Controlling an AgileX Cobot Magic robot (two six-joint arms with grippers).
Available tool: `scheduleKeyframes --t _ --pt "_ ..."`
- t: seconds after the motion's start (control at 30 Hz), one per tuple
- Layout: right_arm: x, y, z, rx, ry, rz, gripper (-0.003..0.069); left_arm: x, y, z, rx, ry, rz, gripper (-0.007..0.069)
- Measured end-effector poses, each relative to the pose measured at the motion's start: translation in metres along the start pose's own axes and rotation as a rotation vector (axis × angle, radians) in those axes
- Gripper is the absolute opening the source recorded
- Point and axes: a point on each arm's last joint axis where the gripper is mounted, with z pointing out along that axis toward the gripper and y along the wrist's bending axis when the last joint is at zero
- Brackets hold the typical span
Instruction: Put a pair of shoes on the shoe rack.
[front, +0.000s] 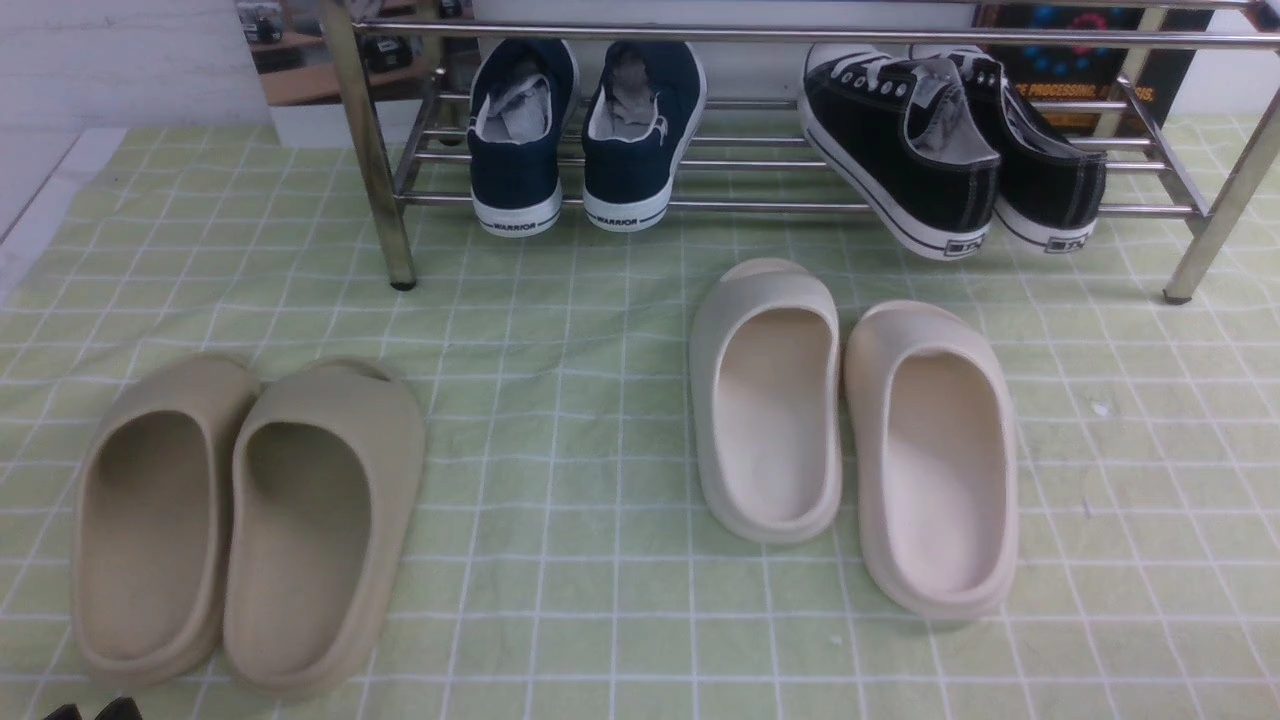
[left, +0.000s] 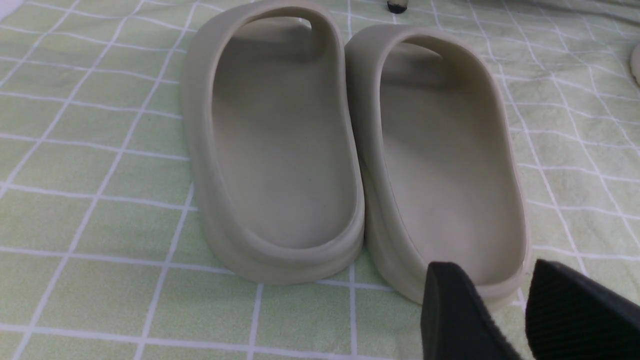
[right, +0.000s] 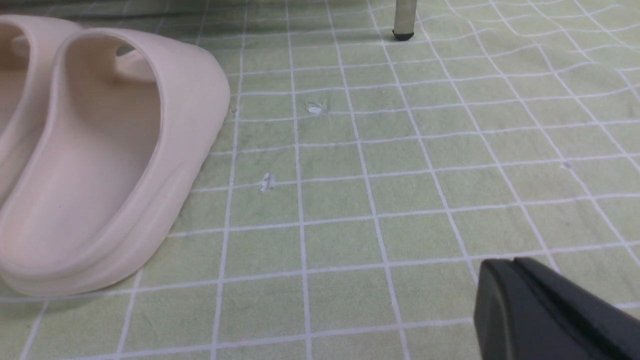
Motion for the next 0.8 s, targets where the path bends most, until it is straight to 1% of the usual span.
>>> scheduleKeyframes --t 0.8 --pt "0.0002 0.0 0.0 0.0 0.002 0.0 0.0008 0.0 0.0 0.0 0.0 0.0 0.0 0.0237"
